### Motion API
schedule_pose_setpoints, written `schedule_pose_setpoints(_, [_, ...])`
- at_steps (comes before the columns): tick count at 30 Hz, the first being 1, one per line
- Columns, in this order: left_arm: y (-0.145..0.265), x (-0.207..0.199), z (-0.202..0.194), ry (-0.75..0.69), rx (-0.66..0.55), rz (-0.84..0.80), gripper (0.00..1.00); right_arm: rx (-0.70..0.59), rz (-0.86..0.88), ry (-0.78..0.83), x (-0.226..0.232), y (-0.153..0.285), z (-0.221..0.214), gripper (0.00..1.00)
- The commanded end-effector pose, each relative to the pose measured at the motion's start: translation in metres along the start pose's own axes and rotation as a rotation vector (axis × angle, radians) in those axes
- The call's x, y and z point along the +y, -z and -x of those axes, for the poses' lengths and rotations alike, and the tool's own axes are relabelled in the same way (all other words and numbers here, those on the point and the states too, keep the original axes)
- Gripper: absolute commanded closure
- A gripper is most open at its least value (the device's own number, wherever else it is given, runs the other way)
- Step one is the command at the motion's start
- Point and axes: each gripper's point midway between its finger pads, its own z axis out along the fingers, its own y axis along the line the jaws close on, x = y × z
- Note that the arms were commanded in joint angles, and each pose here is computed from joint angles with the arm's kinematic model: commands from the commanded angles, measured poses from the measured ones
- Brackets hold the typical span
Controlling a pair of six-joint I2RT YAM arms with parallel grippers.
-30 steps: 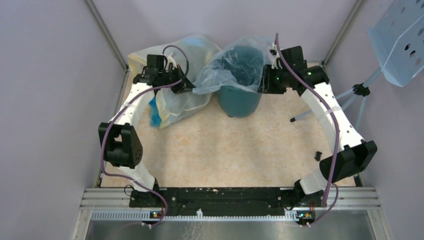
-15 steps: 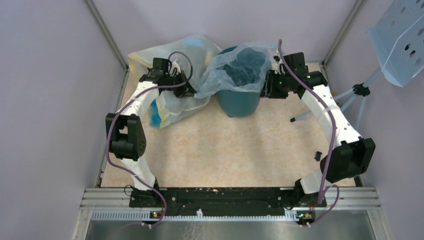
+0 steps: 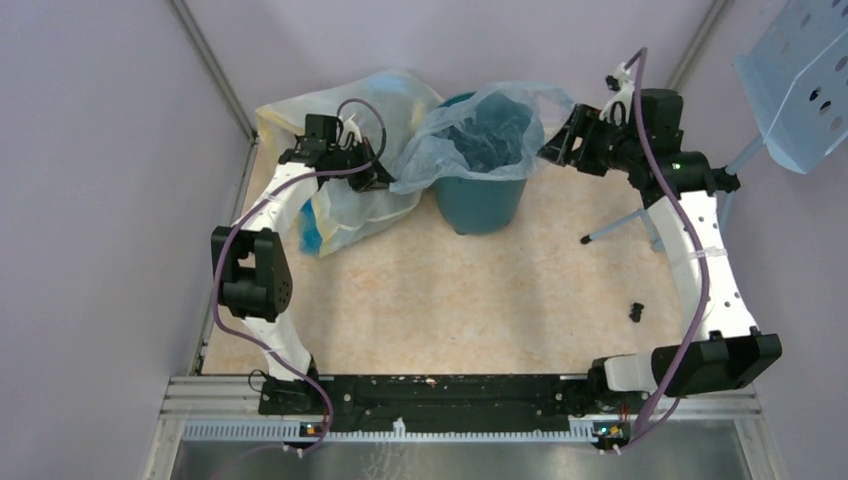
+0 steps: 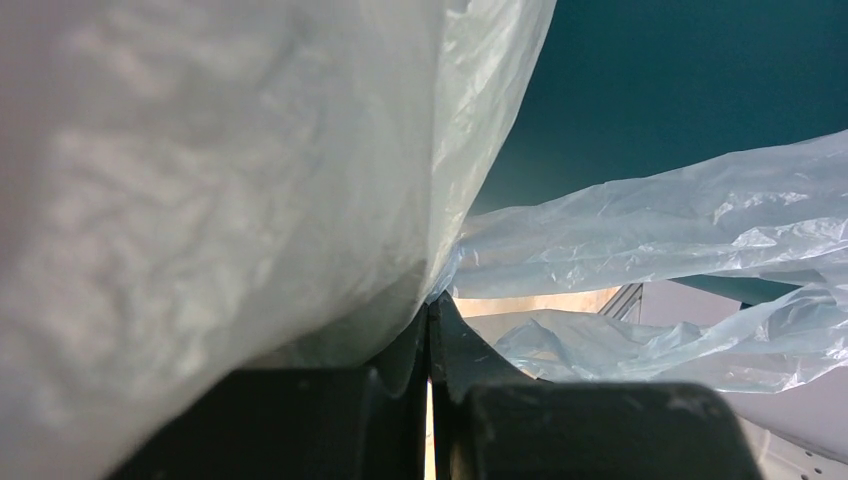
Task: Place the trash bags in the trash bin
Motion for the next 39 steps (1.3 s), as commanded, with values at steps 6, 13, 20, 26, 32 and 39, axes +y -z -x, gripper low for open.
schedule_pose_setpoints(6, [0.016, -0.024, 0.008, -0.077, -0.053, -0.046, 1.0, -0.099, 0.058, -0.194, -0.002, -0.018, 0.04, 0.36])
schedule_pose_setpoints(13, [0.017, -0.018, 0.004, -0.096, -0.039, -0.023, 1.0, -0.063, 0.001, -0.266, -0.025, -0.041, 0.031, 0.53])
schedule_pose_setpoints(20, [0.014, -0.001, -0.001, -0.122, -0.026, 0.041, 1.0, 0.002, -0.102, -0.284, -0.057, -0.052, 0.006, 0.51])
schedule_pose_setpoints(26, [0.009, 0.007, -0.002, -0.126, -0.019, 0.054, 1.0, 0.003, -0.127, -0.284, -0.068, -0.059, -0.003, 0.45])
schedule_pose_setpoints(32, [-0.002, 0.011, 0.001, -0.126, -0.012, 0.054, 1.0, 0.012, -0.074, -0.307, -0.064, -0.072, -0.002, 0.73])
schedule_pose_setpoints(39, [-0.011, 0.02, 0.014, -0.142, -0.038, 0.086, 1.0, 0.031, -0.131, -0.315, -0.089, -0.09, -0.012, 1.0])
